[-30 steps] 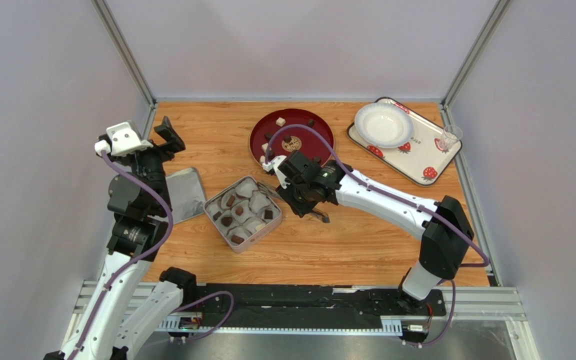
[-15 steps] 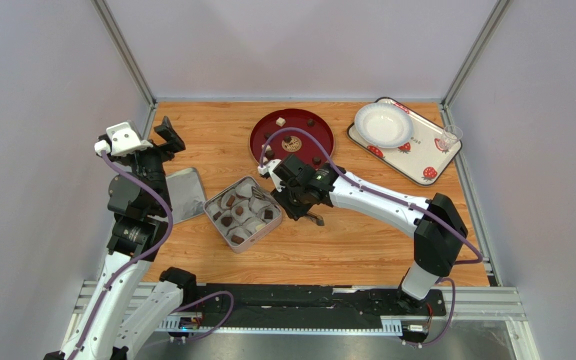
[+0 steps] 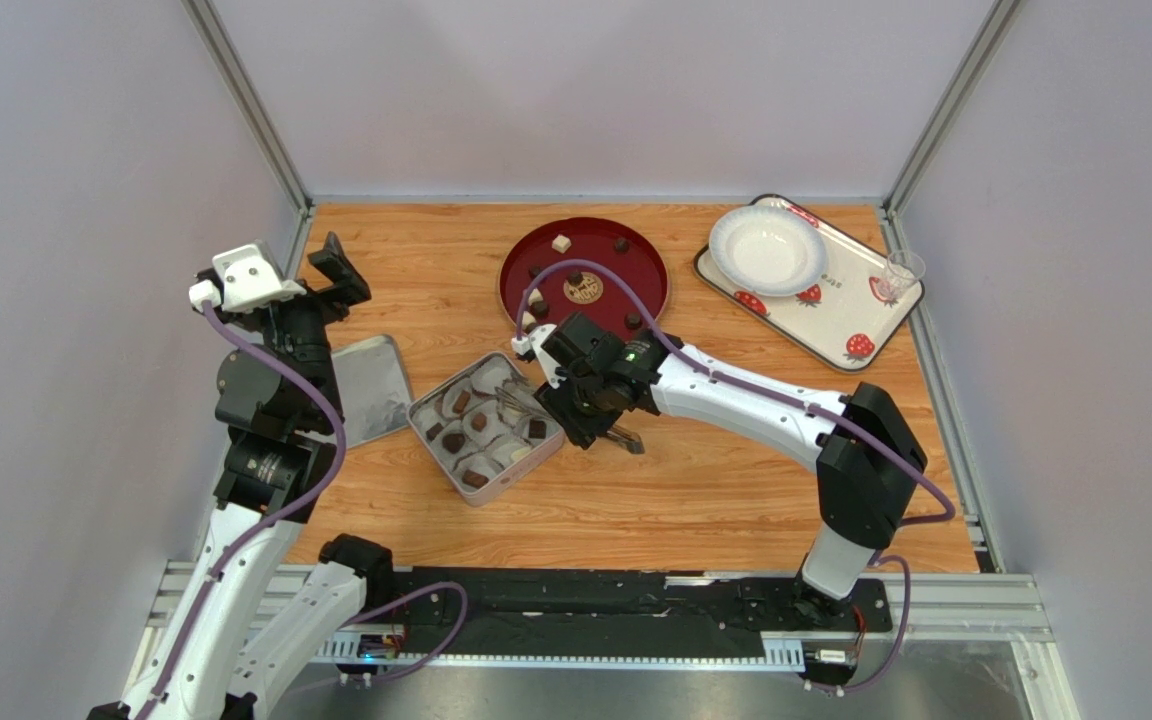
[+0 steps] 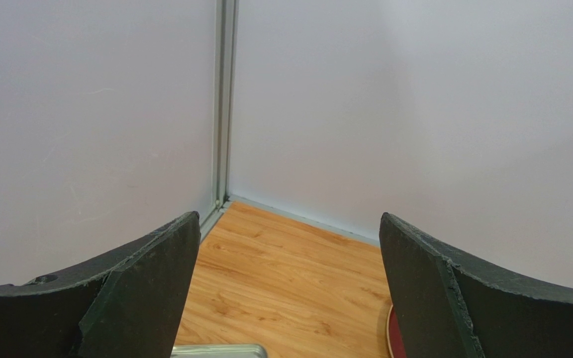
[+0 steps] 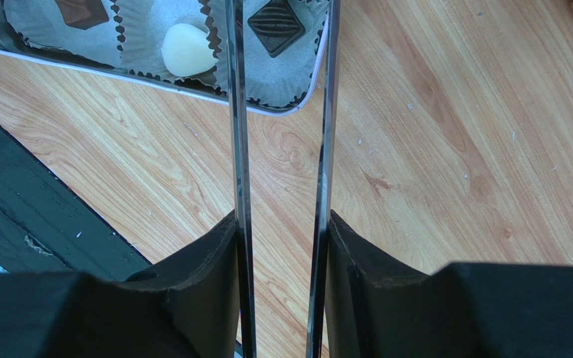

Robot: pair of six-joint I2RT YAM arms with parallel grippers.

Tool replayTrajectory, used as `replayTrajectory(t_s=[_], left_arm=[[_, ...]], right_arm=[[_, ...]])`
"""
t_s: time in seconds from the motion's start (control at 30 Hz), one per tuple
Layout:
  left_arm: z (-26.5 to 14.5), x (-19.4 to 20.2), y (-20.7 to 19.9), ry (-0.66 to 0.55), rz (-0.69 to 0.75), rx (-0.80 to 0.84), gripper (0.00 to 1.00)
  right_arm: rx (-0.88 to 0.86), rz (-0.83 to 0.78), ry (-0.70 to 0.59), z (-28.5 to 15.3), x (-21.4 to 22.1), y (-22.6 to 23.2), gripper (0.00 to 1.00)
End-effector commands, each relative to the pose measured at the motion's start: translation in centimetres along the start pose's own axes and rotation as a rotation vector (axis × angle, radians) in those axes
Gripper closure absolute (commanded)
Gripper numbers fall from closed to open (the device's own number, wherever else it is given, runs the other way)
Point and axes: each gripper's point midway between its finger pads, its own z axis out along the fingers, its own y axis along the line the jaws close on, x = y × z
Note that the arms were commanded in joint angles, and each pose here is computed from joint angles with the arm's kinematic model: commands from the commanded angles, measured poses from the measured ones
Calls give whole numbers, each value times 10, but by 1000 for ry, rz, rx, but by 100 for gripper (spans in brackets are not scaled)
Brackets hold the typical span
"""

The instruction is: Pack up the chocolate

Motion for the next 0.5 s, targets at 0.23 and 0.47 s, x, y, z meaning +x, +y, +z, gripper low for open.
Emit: replayTrajectory(t_s=[0.23,0.47], left_arm=[[1,-2,-2,-15,-27,6,2],[1,-1,-2,-14,-26,8,3]], right_arm=[[-8,-8,-103,-19,-28,4,64],[59,7,-186,-44,-52,-14,70]])
